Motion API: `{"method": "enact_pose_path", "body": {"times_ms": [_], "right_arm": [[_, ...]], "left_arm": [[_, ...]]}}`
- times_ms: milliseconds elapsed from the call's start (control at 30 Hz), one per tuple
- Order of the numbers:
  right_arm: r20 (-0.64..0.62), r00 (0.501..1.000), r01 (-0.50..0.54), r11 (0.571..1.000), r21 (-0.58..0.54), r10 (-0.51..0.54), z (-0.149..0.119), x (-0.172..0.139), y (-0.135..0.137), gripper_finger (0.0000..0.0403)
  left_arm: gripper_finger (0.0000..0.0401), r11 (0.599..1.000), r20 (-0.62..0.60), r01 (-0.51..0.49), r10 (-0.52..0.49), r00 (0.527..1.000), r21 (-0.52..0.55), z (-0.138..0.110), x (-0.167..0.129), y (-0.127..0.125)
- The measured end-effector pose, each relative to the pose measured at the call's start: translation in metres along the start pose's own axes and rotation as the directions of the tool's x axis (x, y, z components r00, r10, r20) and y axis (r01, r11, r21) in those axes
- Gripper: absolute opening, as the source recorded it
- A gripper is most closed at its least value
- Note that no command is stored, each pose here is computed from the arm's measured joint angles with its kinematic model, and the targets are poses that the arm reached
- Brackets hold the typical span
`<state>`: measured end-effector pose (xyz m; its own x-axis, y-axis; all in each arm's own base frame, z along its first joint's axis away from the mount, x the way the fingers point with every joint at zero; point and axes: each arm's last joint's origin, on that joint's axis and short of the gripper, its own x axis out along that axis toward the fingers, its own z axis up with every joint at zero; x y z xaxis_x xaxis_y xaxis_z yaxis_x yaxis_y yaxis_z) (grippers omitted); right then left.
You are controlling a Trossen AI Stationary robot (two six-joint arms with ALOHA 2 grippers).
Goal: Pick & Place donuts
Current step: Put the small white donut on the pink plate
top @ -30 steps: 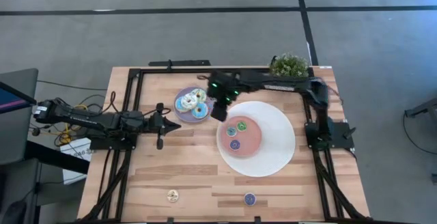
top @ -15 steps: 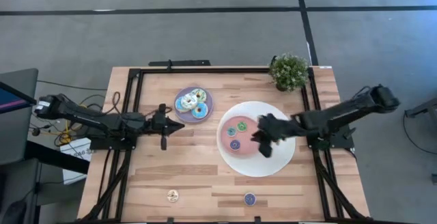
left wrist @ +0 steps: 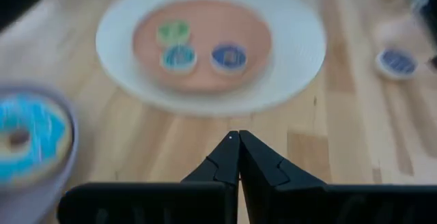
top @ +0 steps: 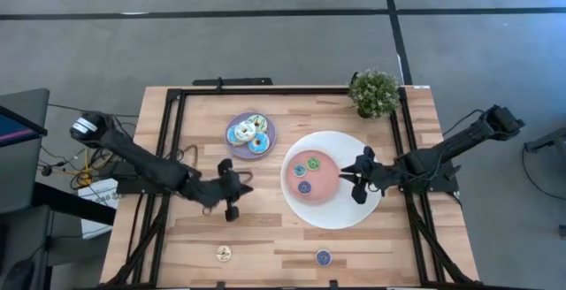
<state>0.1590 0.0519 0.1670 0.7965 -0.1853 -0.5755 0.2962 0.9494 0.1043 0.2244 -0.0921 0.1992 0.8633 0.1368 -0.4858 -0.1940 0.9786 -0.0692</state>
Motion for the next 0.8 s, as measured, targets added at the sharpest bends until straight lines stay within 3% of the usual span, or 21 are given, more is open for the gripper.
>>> {"method": "enact_pose_path", "body": {"times_ms": [233, 500, 633, 800], "right_arm": [[-0.014, 1.0, 0.003, 1.0, -0.01, -0.003, -0.004, 0.001, -0.001, 0.0075], [-0.066, 0.995, -0.078, 0.995, -0.056, 0.074, -0.007, 0.0, 0.003, 0.0075], [-0.072, 0.993, -0.103, 0.99, -0.092, 0.096, -0.01, -0.003, 0.007, 0.0075], [-0.075, 0.99, -0.129, 0.986, -0.11, 0.121, -0.012, -0.005, 0.011, 0.0075]], "left_arm": [[0.0, 0.987, -0.246, -0.159, 0.145, 0.958, -0.037, 0.021, -0.008, -0.049], [0.0, 0.977, -0.411, -0.206, 0.166, 0.896, -0.055, 0.032, -0.019, -0.097], [0.0, 0.968, -0.434, -0.234, 0.175, 0.884, -0.087, 0.025, -0.023, -0.109], [0.0007, 0.926, -0.469, -0.306, 0.173, 0.866, -0.223, 0.015, -0.023, -0.108]]}}
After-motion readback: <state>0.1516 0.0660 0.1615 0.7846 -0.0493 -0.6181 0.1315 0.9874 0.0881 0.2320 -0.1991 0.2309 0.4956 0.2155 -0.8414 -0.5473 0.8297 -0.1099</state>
